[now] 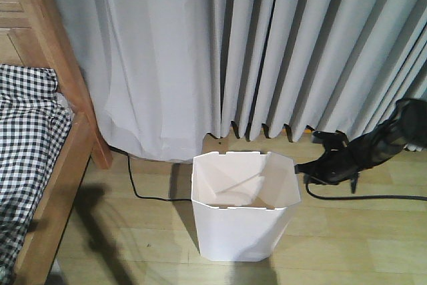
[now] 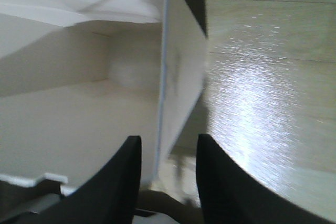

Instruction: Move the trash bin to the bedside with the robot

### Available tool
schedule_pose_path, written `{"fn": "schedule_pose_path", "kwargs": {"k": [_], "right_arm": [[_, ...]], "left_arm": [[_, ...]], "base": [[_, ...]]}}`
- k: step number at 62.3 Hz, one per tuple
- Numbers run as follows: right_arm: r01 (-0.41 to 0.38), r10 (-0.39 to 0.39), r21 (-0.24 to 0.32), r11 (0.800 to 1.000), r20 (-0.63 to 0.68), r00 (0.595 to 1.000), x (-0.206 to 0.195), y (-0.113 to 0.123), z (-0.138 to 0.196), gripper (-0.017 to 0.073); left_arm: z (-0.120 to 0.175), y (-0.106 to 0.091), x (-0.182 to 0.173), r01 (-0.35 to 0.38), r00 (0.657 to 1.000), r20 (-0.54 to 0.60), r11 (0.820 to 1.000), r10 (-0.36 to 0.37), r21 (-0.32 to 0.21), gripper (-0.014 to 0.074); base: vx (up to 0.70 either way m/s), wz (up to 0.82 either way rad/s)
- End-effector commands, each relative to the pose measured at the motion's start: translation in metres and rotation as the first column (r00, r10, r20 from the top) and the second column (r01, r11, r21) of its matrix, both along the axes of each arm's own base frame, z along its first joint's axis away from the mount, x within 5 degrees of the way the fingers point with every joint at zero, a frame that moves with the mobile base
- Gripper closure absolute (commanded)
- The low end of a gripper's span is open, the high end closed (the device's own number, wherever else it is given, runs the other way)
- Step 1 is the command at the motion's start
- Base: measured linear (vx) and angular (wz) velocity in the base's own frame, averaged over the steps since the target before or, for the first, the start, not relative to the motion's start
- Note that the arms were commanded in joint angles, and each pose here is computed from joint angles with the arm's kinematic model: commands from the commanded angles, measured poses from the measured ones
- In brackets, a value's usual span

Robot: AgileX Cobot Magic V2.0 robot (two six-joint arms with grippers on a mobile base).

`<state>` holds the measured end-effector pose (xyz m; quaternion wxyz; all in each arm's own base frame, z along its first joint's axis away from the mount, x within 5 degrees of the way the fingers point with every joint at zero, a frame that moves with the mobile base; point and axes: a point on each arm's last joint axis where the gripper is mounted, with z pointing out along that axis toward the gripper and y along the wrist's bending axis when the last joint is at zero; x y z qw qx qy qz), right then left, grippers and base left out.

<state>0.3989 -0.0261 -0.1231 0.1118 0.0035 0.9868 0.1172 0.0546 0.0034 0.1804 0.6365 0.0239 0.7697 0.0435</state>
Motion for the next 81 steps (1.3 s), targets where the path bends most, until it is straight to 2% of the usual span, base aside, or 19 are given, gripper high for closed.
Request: {"fn": "schedule_pose_path", "kwargs": {"k": [1, 14, 25, 35, 41, 42, 45, 46, 47, 48, 49, 52, 57, 65, 66, 75, 81], "right_arm": [[-0.01, 0.018, -0.079, 0.997, 0.106, 0.994, 0.009, -0.007, 0.058, 0.0305], [-0.034, 0.097, -0.232, 0.972, 0.266, 0.959, -0.005, -0.014, 0.159, 0.0305], [-0.002, 0.122, -0.265, 0.964, 0.44, 0.89, -0.018, -0.012, 0.251, 0.0305], [0.036, 0.144, -0.27, 0.962, 0.615, 0.776, -0.051, -0.006, 0.34, 0.0305], [0.064, 0.152, -0.277, 0.959, 0.688, 0.709, -0.075, -0.003, 0.377, 0.0305], [0.073, 0.157, -0.281, 0.957, 0.712, 0.684, -0.083, -0.002, 0.389, 0.0305], [0.085, 0.161, -0.283, 0.955, 0.74, 0.653, -0.097, 0.0, 0.402, 0.0305], [0.097, 0.161, -0.281, 0.955, 0.763, 0.626, -0.105, 0.001, 0.413, 0.0305], [0.098, 0.158, -0.278, 0.956, 0.764, 0.626, -0.108, 0.001, 0.412, 0.0305], [0.114, 0.147, -0.266, 0.957, 0.787, 0.599, -0.116, 0.002, 0.422, 0.0305], [0.117, 0.144, -0.263, 0.958, 0.79, 0.596, -0.119, 0.003, 0.423, 0.0305], [0.146, 0.122, -0.233, 0.961, 0.837, 0.533, -0.138, 0.005, 0.442, 0.0305], [0.172, 0.087, -0.182, 0.968, 0.887, 0.453, -0.168, 0.01, 0.461, 0.0305], [0.199, 0.07, -0.144, 0.969, 0.939, 0.338, -0.217, 0.016, 0.475, 0.0305], [0.199, 0.07, -0.144, 0.969, 0.938, 0.338, -0.222, 0.017, 0.472, 0.0305], [0.211, 0.083, -0.139, 0.967, 0.964, 0.253, -0.267, 0.022, 0.464, 0.0305], [0.191, 0.065, -0.11, 0.975, 0.972, 0.227, -0.288, 0.027, 0.45, 0.0305]], "left_arm": [[-0.003, -0.001, 0.001, 0.015, 0.998, 0.054, 1.0, -0.015, -0.004, 0.0599], [-0.003, -0.001, 0.001, 0.015, 0.998, 0.054, 1.0, -0.015, -0.004, 0.0599], [-0.003, -0.001, 0.001, 0.015, 0.998, 0.054, 1.0, -0.015, -0.004, 0.0599], [-0.003, -0.001, 0.001, 0.015, 0.998, 0.054, 1.0, -0.015, -0.004, 0.0599], [-0.003, -0.001, 0.001, 0.015, 0.998, 0.054, 1.0, -0.015, -0.004, 0.0599], [-0.003, -0.001, 0.001, 0.015, 0.998, 0.054, 1.0, -0.015, -0.004, 0.0599], [-0.003, -0.001, 0.001, 0.015, 0.998, 0.054, 1.0, -0.015, -0.004, 0.0599], [-0.003, -0.001, 0.001, 0.015, 0.998, 0.054, 1.0, -0.015, -0.004, 0.0599], [-0.003, -0.001, 0.001, 0.015, 0.998, 0.054, 1.0, -0.015, -0.004, 0.0599], [-0.003, -0.001, 0.001, 0.015, 0.998, 0.054, 1.0, -0.015, -0.004, 0.0599], [-0.003, -0.001, 0.001, 0.015, 0.998, 0.054, 1.0, -0.015, -0.004, 0.0599], [-0.003, -0.001, 0.001, 0.015, 0.998, 0.054, 1.0, -0.015, -0.004, 0.0599], [-0.003, -0.001, 0.001, 0.015, 0.998, 0.054, 1.0, -0.015, -0.004, 0.0599], [-0.003, -0.001, 0.001, 0.015, 0.998, 0.054, 1.0, -0.015, -0.004, 0.0599], [-0.003, -0.001, 0.001, 0.015, 0.998, 0.054, 1.0, -0.015, -0.004, 0.0599], [-0.003, -0.001, 0.001, 0.015, 0.998, 0.054, 1.0, -0.015, -0.004, 0.0599], [-0.003, -0.001, 0.001, 0.015, 0.998, 0.054, 1.0, -0.015, -0.004, 0.0599]], "base": [[0.0, 0.0], [0.0, 0.0], [0.0, 0.0], [0.0, 0.0], [0.0, 0.0], [0.0, 0.0], [0.0, 0.0], [0.0, 0.0], [0.0, 0.0], [0.0, 0.0], [0.0, 0.0], [0.0, 0.0], [0.0, 0.0], [0.0, 0.0], [0.0, 0.0], [0.0, 0.0], [0.0, 0.0]]}}
